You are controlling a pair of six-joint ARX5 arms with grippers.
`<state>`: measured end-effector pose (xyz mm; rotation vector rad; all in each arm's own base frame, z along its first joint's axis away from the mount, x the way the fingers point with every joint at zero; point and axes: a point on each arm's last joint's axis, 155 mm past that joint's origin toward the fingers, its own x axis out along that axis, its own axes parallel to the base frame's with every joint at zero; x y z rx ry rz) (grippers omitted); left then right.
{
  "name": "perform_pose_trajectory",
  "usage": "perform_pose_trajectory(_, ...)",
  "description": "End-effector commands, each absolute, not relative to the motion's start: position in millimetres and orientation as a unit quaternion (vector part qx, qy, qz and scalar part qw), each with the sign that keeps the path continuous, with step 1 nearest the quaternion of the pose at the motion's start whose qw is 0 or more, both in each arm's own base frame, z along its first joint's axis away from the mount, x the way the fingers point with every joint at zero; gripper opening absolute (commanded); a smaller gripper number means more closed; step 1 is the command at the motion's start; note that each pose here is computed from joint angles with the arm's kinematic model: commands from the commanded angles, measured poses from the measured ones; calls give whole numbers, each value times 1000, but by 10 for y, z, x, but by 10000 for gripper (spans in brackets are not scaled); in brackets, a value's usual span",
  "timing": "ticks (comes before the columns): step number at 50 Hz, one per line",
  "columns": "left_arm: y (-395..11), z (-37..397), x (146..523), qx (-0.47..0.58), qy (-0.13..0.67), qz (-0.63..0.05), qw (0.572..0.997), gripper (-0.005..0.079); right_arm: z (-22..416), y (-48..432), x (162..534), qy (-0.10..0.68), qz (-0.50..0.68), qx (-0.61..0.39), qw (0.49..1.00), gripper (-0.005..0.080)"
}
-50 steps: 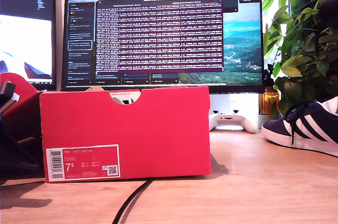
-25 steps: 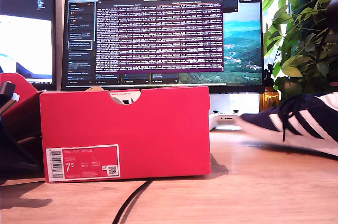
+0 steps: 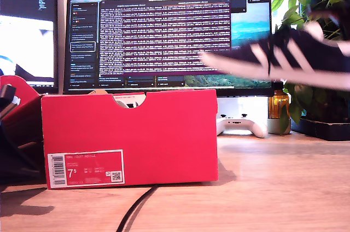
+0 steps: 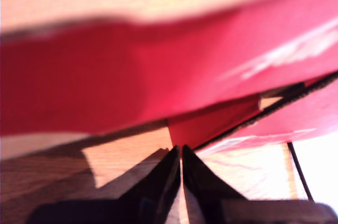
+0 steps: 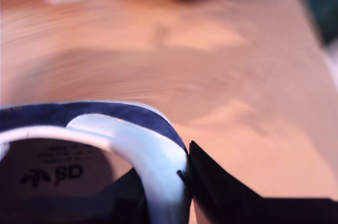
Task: Pack the blue shoes by picking the first shoe and placing it inside the red shoebox, left side, then picking and rotating the second shoe and placing it in the shoebox
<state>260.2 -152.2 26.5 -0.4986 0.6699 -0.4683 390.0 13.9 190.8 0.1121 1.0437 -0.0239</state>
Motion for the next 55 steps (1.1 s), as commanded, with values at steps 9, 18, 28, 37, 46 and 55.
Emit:
perform_pose_trajectory(9, -1552, 296, 2622, -236, 318, -232, 889, -20, 2627, 829, 4183, 381, 185, 9, 906, -10)
perform_pose_trajectory(18, -1552, 295, 2622, -236, 318, -232, 889, -20, 3057, 1323, 4337, 266, 281, -77, 919, -10)
perform_pose_trajectory(28, -1552, 296, 2622, -236, 318, -232, 889, -20, 3501, 1836, 4418, 124, 338, -195, 912, -10)
perform_pose_trajectory(37, -1552, 296, 2622, -236, 318, -232, 889, -20, 3875, 2155, 4427, 28, 342, -238, 909, -10)
perform_pose_trajectory(46, -1552, 299, 2624, -236, 317, -232, 889, -20, 3901, 2367, 4434, -6, 353, -271, 896, -10)
perform_pose_trajectory(55, -1557, 436, 2707, -238, 286, -236, 898, -20, 3599, 2446, 4592, 20, 351, -292, 889, -10)
